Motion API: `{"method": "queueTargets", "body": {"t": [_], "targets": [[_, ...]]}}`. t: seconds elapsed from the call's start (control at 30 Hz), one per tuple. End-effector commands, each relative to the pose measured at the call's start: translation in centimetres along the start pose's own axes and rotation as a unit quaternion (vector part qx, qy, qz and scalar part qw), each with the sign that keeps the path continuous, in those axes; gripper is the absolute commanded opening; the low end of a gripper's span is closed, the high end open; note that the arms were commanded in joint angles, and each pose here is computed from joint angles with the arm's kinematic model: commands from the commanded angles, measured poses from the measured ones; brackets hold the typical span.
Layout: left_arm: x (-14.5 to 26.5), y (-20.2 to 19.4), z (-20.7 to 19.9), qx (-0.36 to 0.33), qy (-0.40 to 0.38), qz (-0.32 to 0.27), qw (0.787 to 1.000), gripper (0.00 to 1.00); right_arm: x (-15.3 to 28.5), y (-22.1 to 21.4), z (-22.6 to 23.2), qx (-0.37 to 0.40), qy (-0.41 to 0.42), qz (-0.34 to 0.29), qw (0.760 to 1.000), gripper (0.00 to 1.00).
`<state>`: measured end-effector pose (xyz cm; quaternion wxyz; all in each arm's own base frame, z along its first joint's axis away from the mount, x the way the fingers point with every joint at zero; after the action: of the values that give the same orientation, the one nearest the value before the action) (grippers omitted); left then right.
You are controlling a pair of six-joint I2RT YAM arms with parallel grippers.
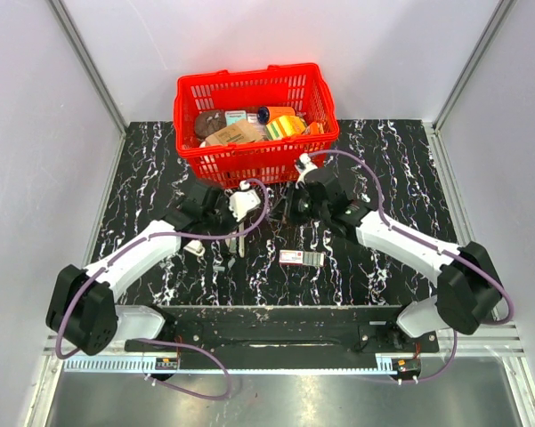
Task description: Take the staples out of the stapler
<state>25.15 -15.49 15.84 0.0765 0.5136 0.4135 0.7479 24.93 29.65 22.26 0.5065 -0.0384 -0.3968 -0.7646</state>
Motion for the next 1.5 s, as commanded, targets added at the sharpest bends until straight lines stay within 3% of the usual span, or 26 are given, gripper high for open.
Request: {"method": "queueTargets", "body": {"t": [0.0, 0.07, 0.1, 0.2, 0.53, 0.67, 0.83, 1.07, 1.23, 1.47], "targets": [[0.5, -0.4, 0.2, -0.007, -0.009, 0.013, 1.0, 0.32, 2.0, -1.8, -3.0, 0.029, -0.088, 0.005, 0.996, 0.17], [1.2, -0.8, -0.1, -0.007, -0.015, 0.02, 1.0, 0.39, 2.7, -2.9, -4.8, 0.027, -0.138, 0.015, 0.99, 0.32], [1.5, -1.2, -0.4, -0.013, -0.023, 0.027, 0.999, 0.48, 3.0, -3.5, -5.6, 0.027, -0.155, 0.023, 0.987, 0.35], [2.5, -2.1, -1.0, -0.024, -0.029, 0.04, 0.998, 0.5, 3.2, -4.4, -7.4, 0.028, -0.202, 0.031, 0.978, 0.38], [3.6, -6.0, -2.8, -0.064, -0.075, 0.106, 0.989, 0.49, -0.6, -5.2, -6.5, 0.083, -0.203, 0.058, 0.974, 0.28], [2.8, -6.7, -2.6, -0.065, -0.076, 0.123, 0.987, 0.48, -2.1, -6.0, -5.3, 0.103, -0.172, 0.061, 0.978, 0.18], [2.6, -6.6, -1.9, -0.051, -0.054, 0.107, 0.991, 0.47, -4.7, -7.2, -3.4, 0.124, -0.121, 0.072, 0.982, 0.12], [3.0, -6.3, 1.0, 0.028, -0.027, 0.076, 0.996, 0.48, -8.3, -8.1, -3.4, 0.131, -0.1, 0.101, 0.981, 0.08], [4.0, -6.4, 3.0, 0.076, -0.002, 0.051, 0.996, 0.49, -9.7, -9.6, -3.3, 0.128, -0.087, 0.12, 0.981, 0.08], [5.2, -6.6, 2.3, 0.083, -0.017, 0.045, 0.995, 0.5, -10.7, -11.4, -3.3, 0.117, -0.078, 0.135, 0.981, 0.09]]}}
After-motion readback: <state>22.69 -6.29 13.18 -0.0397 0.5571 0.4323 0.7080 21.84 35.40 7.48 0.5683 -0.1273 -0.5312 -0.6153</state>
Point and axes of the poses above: each gripper's point midway between its finger pads, its own x axis back along the fingers, its own z axis along the line the jaws close on, y = z × x, the point moved 6 cm from there along x, back along the fingers, and after that the axes turned 3 degrees about x, right-handed, at the moved point
